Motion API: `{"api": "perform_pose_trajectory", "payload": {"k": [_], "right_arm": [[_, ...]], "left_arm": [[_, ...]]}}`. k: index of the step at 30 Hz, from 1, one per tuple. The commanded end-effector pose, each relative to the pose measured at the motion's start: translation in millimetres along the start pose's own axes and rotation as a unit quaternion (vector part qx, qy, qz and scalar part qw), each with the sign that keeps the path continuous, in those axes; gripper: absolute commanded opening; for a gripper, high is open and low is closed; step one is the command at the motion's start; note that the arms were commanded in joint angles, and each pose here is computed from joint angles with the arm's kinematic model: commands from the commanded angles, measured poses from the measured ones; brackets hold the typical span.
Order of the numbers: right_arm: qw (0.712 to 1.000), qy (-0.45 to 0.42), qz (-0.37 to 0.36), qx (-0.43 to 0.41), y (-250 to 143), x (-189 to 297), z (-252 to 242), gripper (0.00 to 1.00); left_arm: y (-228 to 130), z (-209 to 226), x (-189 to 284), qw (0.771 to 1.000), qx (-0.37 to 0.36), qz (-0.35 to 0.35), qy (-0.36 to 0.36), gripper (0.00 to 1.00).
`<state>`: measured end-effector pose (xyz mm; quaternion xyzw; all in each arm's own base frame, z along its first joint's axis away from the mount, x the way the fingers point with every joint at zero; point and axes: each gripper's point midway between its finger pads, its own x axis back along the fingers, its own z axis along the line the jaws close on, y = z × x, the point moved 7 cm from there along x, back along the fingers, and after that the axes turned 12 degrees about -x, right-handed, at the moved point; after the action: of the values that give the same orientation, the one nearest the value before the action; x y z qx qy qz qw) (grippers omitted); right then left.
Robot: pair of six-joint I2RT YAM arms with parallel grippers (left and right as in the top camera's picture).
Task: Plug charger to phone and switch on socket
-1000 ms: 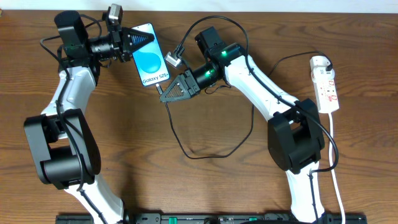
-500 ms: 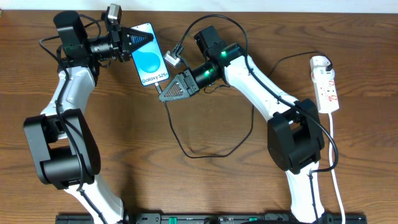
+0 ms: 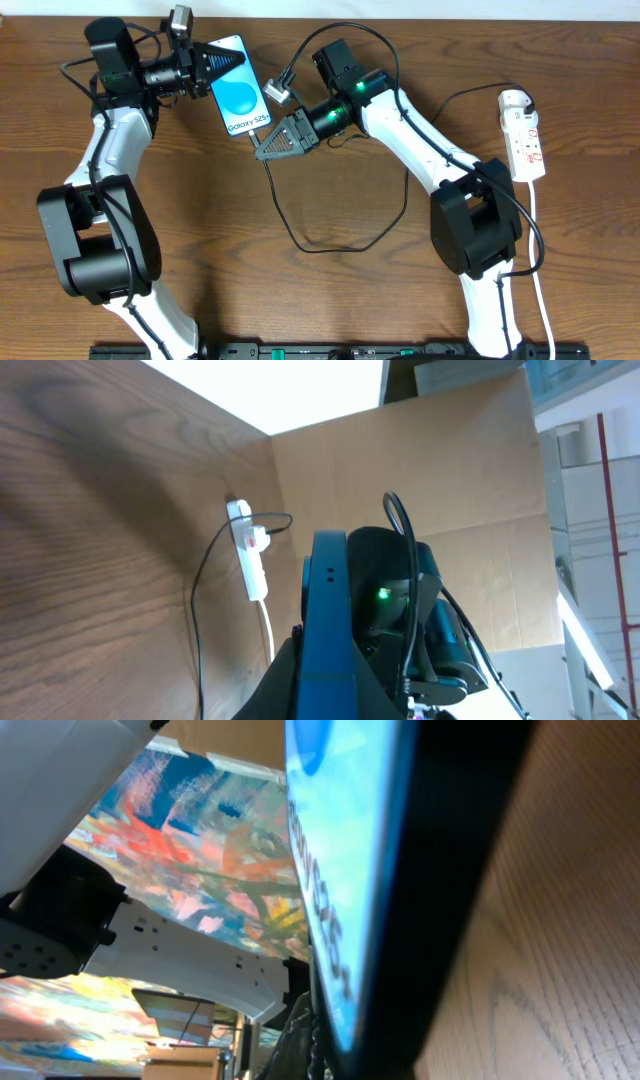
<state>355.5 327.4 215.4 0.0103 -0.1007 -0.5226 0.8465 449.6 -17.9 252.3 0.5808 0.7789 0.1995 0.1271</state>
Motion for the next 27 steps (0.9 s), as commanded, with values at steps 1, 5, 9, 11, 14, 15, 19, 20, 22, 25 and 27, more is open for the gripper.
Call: {"api": "perform_pose_trajectory", "payload": {"k": [1,5,9,11,14,15,19,20,22,25,27], "right_arm": [[1.000,0.001,-0.011,-0.009,8.8,5.3,2.6,0.01],[1.000,0.000,-0.014,-0.005,11.9,5.1,3.7,0.01],[1.000,-0.012,-0.023,-0.012,14.5,5.2,1.6,0.01],[1.000,-0.012,-0.024,-0.010,15.5,5.2,2.1,0.01],[1.000,-0.011,-0.024,-0.011,16.2,5.1,2.5,0.01],[1.000,-0.011,-0.024,-0.012,16.2,5.1,2.6,0.01],[1.000,-0.011,-0.024,-0.014,16.0,5.2,2.4,0.01],[1.000,-0.011,-0.024,-0.014,16.0,5.2,2.4,0.01],[1.000,-0.011,-0.024,-0.014,16.0,5.2,2.4,0.01],[1.000,-0.010,-0.023,-0.014,15.9,5.2,2.6,0.01],[1.000,-0.006,-0.021,-0.014,15.4,5.2,3.4,0.01]], "left_arm": [[-1.9,-13.4,-2.3,0.999,-0.014,0.024,-0.023,0.07],[-1.9,-13.4,-2.3,0.999,-0.014,0.024,-0.023,0.07],[-1.9,-13.4,-2.3,0.999,-0.014,0.024,-0.023,0.07],[-1.9,-13.4,-2.3,0.999,-0.014,0.024,-0.023,0.07],[-1.1,-12.6,-2.3,1.000,-0.014,0.020,-0.019,0.07],[-0.8,-12.3,-2.4,1.000,-0.014,0.018,-0.018,0.07],[1.1,-10.6,-2.5,1.000,-0.013,0.009,-0.009,0.07],[1.7,-10.0,-2.5,1.000,-0.012,0.006,-0.006,0.07],[2.8,-9.0,-2.5,1.000,-0.010,0.001,-0.001,0.07],[4.8,-7.1,-2.5,1.000,-0.010,-0.009,0.008,0.07],[7.3,-4.9,-0.4,1.000,-0.005,-0.021,0.018,0.07]]}}
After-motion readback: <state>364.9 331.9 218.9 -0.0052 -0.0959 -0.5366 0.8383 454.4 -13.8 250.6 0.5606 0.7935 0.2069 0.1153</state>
